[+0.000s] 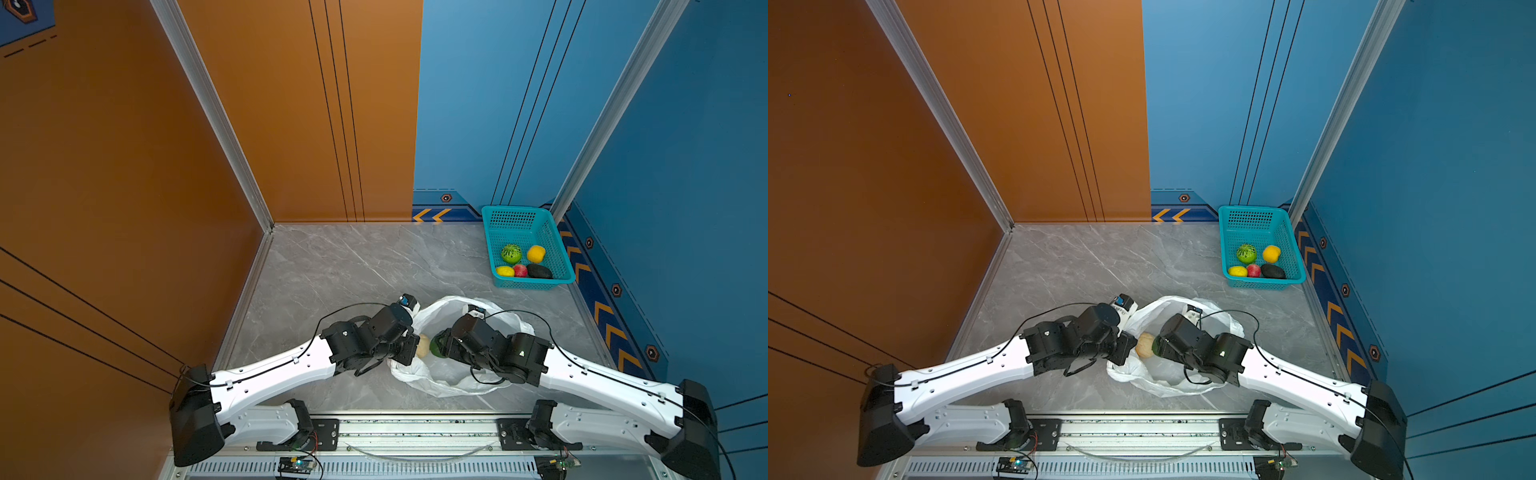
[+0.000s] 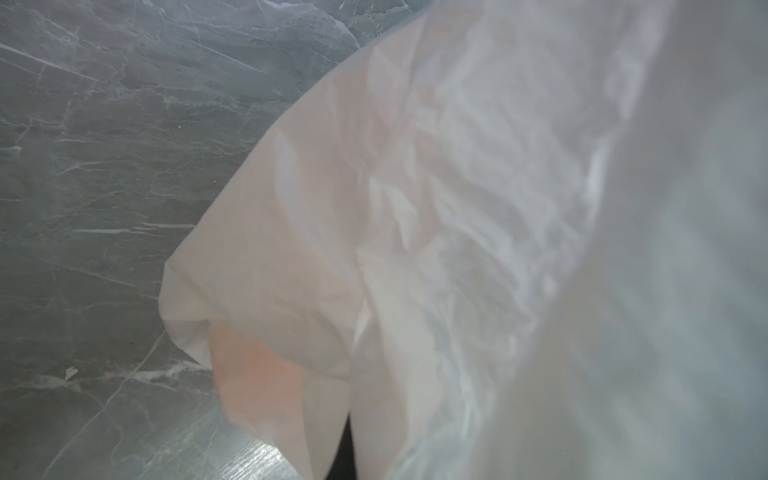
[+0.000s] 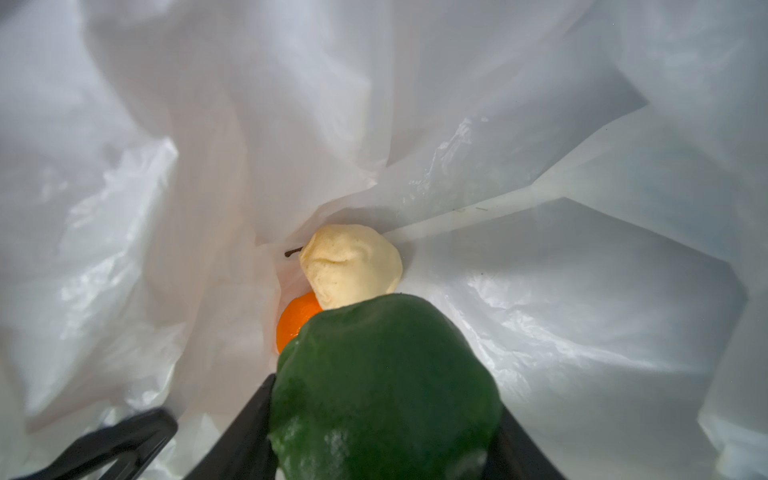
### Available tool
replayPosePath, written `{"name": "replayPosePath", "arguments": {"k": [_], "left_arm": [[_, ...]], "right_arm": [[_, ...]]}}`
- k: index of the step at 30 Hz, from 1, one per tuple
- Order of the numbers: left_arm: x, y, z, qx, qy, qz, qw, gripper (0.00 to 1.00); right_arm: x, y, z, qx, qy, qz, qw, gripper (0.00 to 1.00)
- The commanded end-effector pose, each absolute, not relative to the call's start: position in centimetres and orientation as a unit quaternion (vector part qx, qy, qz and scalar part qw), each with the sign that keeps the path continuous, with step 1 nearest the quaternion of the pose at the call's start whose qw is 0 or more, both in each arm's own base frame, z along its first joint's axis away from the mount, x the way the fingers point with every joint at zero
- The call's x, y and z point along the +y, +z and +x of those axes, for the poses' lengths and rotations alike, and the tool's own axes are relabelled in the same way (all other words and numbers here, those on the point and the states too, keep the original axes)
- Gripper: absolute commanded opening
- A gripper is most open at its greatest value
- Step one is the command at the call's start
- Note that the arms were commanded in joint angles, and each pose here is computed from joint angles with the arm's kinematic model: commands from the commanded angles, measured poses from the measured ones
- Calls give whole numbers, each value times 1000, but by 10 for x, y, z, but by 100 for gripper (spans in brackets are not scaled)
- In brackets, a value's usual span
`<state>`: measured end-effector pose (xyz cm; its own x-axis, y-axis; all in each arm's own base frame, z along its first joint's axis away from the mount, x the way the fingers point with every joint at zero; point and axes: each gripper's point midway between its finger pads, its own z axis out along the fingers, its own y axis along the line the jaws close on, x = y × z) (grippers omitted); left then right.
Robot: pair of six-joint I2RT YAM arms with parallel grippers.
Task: Untie the knot of the plastic bag and take out the fruit
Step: 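Lift the green fruit out and carry it over the teal basket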
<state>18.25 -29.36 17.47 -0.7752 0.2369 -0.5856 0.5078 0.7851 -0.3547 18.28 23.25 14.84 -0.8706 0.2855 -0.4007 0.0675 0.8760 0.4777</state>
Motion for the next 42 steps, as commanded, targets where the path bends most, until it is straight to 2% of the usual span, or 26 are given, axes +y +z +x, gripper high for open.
{"name": "replayPosePath", "arguments": {"k": [1,22,27,35,42], "left_arm": [[-292,184,192,906,-245,201,279,0],[-290,189,202,908,-232,197,288,0],[-292,187,203,908,-231,202,285,0],[-290,175,200,916,-218,206,267,0],[-286,170,197,919,-213,204,260,0]], "right_arm": [[235,145,173,953,206,50,217,52],[258,168,124,955,257,-34,147,51],[255,169,124,953,254,-41,160,51],[240,205,141,945,252,-46,206,51],[224,243,157,928,295,-18,227,51]]}}
